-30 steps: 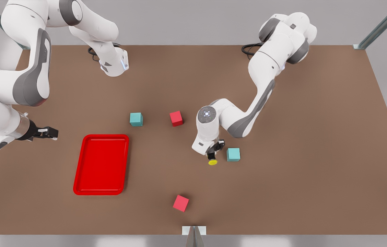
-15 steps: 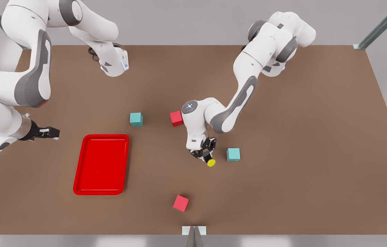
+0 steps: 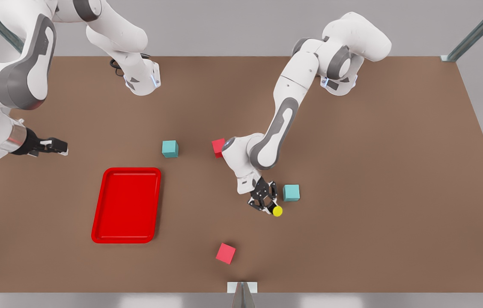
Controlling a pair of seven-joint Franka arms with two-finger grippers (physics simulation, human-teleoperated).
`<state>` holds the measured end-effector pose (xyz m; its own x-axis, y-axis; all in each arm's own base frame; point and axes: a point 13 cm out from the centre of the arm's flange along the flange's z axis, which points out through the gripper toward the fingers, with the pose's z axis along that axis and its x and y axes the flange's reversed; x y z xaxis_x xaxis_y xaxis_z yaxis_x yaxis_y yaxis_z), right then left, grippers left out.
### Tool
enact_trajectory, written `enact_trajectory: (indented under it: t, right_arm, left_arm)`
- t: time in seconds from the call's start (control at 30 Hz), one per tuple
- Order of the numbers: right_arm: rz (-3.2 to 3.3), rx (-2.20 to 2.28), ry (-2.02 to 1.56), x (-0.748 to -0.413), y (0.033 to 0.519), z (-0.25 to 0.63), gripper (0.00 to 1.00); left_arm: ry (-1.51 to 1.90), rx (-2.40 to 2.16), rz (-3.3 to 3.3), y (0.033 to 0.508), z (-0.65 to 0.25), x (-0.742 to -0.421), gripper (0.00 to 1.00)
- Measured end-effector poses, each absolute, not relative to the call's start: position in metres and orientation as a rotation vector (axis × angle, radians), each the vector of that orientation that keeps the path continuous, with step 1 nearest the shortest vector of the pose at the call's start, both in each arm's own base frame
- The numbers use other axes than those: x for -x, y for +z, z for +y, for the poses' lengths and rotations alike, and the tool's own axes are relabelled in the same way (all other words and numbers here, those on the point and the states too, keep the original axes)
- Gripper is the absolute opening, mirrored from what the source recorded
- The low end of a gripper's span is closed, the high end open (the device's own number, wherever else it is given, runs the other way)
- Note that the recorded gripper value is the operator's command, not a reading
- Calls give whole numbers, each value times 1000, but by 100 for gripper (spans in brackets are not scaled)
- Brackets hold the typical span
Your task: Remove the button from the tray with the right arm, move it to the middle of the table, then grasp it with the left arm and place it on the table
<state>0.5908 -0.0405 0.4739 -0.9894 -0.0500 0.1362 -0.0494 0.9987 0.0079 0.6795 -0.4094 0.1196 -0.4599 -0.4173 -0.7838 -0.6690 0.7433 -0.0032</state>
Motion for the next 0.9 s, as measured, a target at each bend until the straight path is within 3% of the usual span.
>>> enact_trajectory:
  t: [0.47,0.9]
  right_arm:
    - [-2951,-62,-11,-576,468,-46,100]
    - [-2930,-46,-16,-576,457,-53,100]
  left_arm:
    - [450,887,1919,51,-402,-674,35]
    - [458,855,1833,29,-398,-666,35]
